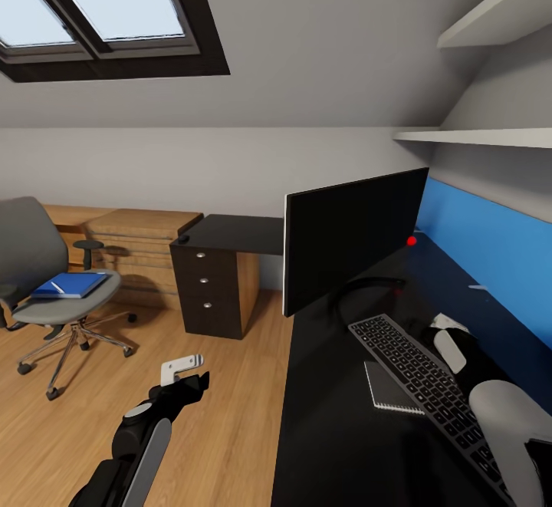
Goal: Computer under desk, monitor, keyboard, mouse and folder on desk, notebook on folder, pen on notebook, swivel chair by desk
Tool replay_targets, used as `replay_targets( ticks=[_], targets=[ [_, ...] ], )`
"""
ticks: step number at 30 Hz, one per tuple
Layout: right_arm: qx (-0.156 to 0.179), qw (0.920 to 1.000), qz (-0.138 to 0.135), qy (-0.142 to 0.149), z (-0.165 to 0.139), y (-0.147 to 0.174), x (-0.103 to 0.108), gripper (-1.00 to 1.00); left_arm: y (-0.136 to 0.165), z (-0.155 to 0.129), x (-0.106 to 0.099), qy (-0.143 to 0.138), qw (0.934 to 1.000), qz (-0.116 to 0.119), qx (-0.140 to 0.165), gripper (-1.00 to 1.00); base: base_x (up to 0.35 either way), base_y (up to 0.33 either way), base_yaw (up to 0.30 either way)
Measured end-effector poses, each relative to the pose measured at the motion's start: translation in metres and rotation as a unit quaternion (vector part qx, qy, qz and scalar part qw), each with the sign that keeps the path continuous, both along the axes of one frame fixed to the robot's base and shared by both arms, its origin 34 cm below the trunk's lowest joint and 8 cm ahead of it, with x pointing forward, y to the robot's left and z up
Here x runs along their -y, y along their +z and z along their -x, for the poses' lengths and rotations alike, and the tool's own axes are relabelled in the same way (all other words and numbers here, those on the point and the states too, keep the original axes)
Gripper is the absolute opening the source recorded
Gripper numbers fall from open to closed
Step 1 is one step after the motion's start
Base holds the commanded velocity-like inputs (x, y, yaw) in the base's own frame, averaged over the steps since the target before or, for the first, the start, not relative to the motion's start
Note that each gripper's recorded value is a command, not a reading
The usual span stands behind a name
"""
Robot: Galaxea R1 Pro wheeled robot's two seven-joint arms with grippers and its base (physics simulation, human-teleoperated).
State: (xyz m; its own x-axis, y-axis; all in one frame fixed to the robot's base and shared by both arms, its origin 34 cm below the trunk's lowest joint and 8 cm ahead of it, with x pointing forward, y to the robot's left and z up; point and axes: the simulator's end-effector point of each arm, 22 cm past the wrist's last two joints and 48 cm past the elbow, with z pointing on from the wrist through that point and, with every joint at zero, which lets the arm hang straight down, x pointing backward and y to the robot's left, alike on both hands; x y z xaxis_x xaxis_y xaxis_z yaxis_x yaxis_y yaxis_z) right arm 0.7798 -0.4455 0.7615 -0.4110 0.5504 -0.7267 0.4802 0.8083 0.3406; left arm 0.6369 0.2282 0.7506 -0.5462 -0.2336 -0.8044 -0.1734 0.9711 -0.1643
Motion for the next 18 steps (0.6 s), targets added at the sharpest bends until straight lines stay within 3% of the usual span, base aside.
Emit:
replay_targets(
  ticks=[7,14,18],
  targets=[
    [0.004,0.9988,-0.049,0.005,-0.001,-0.002,-0.012,1.00,0.000,0.000,0.000,0.000,1.0000,0.000,0.000,1.00,0.000,0.000,0.000],
    [0.002,0.9982,-0.060,0.006,0.000,-0.003,-0.015,1.00,0.000,0.000,0.000,0.000,1.0000,0.000,0.000,1.00,0.000,0.000,0.008],
    [-0.007,0.9982,-0.058,0.012,0.002,-0.007,-0.016,1.00,-0.001,0.000,0.000,0.000,1.0000,0.000,-0.001,1.00,0.000,0.000,0.183]
  ],
)
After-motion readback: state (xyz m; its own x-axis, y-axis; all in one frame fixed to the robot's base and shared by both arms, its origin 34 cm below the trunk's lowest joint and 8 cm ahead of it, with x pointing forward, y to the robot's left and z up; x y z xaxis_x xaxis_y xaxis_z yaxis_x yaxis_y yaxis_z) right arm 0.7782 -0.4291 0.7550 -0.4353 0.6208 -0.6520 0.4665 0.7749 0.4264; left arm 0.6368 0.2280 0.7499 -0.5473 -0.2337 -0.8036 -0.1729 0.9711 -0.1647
